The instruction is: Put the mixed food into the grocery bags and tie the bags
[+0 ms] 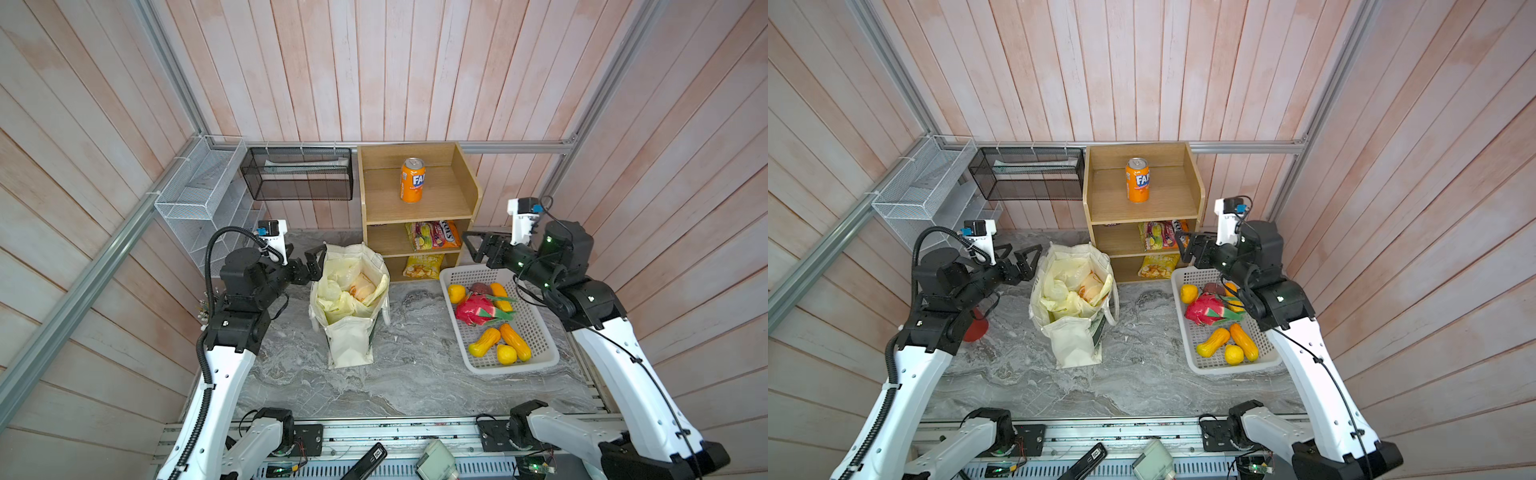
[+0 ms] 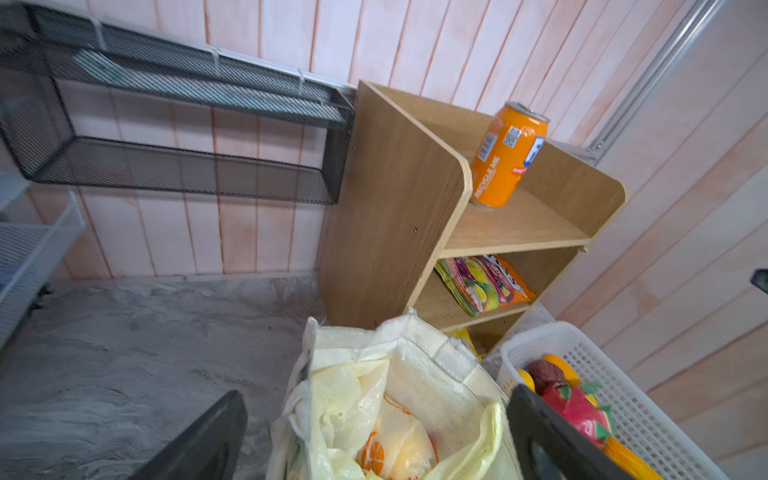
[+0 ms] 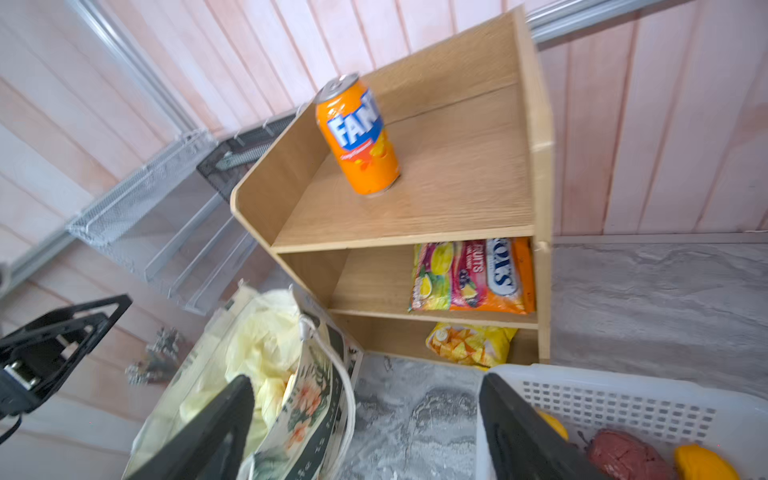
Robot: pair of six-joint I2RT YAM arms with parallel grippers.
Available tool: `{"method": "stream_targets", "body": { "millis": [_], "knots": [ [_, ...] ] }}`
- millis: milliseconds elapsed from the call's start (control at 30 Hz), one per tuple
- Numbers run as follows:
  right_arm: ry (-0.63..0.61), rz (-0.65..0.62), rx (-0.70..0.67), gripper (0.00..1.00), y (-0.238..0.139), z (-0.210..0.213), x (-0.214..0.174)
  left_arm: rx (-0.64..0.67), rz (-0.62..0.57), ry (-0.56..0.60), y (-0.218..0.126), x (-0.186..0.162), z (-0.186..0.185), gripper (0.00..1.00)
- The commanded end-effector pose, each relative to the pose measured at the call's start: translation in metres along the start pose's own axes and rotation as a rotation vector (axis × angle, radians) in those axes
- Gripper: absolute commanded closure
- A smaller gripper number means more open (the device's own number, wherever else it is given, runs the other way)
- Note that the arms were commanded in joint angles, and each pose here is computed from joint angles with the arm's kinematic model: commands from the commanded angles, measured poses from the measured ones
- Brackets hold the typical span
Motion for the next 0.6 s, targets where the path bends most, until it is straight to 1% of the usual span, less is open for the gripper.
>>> {"method": "stream_targets", "body": {
  "millis": [0, 167, 267, 367, 567],
  "knots": [
    [0.029, -0.107, -0.065, 0.11, -0.011, -0.030, 0.008, 0.140, -0.086, 0.047, -0.009, 0.016, 0.021, 0.00],
    [0.041, -0.237, -0.333, 0.04, -0.025, -0.097, -0.001, 0.262, -0.115, 0.053, -0.013, -0.001, 0.045, 0.00],
    [-0.006, -0.293, -0.446, 0.02, -0.026, -0.128, -0.015, 0.343, -0.119, 0.052, -0.014, -0.021, 0.065, 0.00],
    [-0.062, -0.324, -0.566, 0.02, -0.026, -0.159, -0.034, 0.416, -0.127, 0.033, -0.018, -0.040, 0.088, 0.00],
    [-0.122, -0.368, -0.719, 0.02, -0.029, -0.211, -0.070, 0.512, -0.171, 0.025, -0.034, -0.077, 0.123, 0.00]
  ]
}}
Point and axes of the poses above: each gripper's point midway between its finger pads, its own y axis out along the fingers, its own z axis along the line the jaws close on, x = y × z, the point moved 1 cm from there along -y, back along the fingers, and after that the axes turned 2 degrees about y, right-handed, at the moved point
